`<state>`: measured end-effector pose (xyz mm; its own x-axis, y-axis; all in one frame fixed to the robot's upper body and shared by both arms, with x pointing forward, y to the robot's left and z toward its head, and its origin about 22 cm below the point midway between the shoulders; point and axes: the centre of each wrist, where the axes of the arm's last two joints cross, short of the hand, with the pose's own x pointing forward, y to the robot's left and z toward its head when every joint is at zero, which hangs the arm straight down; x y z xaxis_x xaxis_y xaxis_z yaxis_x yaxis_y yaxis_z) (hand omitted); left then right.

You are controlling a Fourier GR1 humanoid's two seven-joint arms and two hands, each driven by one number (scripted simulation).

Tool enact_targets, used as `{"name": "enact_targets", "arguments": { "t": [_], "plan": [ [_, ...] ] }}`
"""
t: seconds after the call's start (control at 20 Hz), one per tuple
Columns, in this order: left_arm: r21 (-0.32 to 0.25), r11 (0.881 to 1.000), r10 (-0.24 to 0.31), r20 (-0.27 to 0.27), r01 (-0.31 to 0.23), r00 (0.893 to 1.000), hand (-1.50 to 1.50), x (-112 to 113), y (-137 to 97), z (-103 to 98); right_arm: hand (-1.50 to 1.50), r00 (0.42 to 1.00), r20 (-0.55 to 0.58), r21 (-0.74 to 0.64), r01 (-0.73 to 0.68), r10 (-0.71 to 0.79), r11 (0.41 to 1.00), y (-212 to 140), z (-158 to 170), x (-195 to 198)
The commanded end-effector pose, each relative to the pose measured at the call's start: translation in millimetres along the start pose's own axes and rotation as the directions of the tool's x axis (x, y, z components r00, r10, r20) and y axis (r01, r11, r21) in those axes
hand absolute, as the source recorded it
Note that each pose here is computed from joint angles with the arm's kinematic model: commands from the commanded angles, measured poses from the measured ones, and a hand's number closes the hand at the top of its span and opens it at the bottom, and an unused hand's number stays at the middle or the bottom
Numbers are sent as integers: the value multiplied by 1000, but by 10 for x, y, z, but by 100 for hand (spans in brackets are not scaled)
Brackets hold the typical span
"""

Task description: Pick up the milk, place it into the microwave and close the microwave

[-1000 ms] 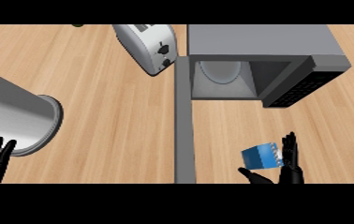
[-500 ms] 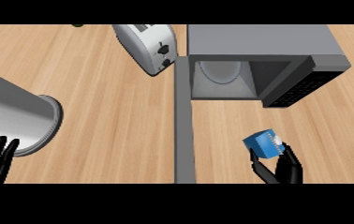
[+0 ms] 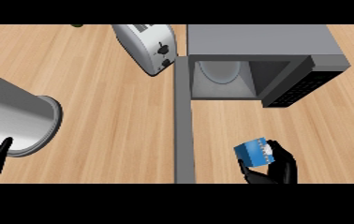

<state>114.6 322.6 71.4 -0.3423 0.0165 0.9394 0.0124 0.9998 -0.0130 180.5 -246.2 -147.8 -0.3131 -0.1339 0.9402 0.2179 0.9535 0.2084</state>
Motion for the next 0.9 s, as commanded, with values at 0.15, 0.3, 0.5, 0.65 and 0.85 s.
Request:
{"name": "enact_targets", "arguments": {
  "t": [0.15,0.3,0.5,0.65,0.85],
  "plan": [
    [-13,1000,10,5,-10,1000,-150,5,68,42,150,994,-63,249,104,-91,963,-41,-818,209],
    [1,1000,8,1,-8,1000,-150,-69,61,172,150,996,-35,327,87,-80,941,0,-737,174],
    [-9,1000,-8,-7,8,1000,-150,17,77,223,150,997,-48,368,69,-55,927,307,-722,353],
    [-2,1000,6,-19,-6,1000,-150,61,178,109,150,998,-48,367,48,-33,929,472,-542,569],
    [-2,1000,6,-6,-7,1000,-150,20,132,212,150,997,-59,393,66,-47,917,515,-563,1088]
  ]
}}
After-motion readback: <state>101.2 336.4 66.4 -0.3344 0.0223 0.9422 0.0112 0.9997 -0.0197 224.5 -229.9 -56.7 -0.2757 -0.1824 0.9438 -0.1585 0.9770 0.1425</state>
